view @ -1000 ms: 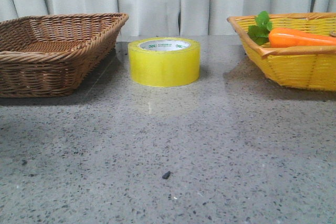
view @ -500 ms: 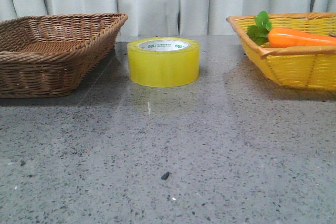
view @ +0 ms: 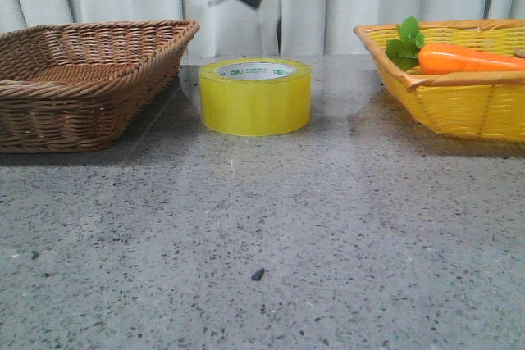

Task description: Transfer tape with both arms

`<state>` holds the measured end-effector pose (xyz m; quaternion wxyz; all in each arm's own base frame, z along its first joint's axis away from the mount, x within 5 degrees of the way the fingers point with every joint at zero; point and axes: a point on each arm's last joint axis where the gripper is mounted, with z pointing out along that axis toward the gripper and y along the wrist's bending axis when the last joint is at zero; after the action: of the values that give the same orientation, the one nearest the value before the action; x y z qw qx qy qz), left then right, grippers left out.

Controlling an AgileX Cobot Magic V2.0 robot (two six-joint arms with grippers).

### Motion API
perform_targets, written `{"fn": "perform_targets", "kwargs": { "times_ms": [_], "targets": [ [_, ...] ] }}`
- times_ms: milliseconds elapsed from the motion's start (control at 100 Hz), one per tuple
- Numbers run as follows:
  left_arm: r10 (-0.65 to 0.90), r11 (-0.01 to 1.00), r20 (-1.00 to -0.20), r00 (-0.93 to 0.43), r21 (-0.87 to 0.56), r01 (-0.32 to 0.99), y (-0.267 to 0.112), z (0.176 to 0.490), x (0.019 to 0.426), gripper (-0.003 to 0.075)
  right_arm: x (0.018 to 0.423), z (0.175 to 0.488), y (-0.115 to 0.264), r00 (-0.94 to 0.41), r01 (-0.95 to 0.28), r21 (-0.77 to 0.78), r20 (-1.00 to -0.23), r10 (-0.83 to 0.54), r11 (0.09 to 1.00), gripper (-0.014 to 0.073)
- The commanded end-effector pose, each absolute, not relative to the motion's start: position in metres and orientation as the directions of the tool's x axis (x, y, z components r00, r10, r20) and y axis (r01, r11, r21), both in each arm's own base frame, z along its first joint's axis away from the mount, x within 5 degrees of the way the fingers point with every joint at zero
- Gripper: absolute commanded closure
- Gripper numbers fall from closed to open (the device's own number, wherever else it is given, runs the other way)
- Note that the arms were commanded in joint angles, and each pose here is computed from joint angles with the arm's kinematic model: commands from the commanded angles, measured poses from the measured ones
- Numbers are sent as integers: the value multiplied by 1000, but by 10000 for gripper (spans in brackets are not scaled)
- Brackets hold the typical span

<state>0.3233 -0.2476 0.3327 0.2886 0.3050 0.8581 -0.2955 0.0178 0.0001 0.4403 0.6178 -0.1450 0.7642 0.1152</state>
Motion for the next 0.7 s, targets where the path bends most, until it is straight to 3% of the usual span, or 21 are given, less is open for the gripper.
{"fn": "perform_targets", "kwargs": {
  "times_ms": [0, 530, 620, 690],
  "targets": [
    [309, 631, -706, -637, -349, 693, -251, 349, 322, 218, 25, 448, 2, -171, -347, 11, -984, -52, 938, 650],
    [353, 685, -603, -716, -354, 636, -264, 290, 347, 229, 31, 442, 5, -230, -340, 22, -971, -61, 940, 650],
    [347, 687, -608, -715, -354, 635, -264, 290, 348, 322, 31, 442, 5, -230, -340, 22, -971, -61, 940, 650],
    [331, 682, -617, -714, -367, 633, -265, 294, 348, 517, 31, 442, 5, -230, -339, 20, -971, -62, 941, 650]
  ]
}}
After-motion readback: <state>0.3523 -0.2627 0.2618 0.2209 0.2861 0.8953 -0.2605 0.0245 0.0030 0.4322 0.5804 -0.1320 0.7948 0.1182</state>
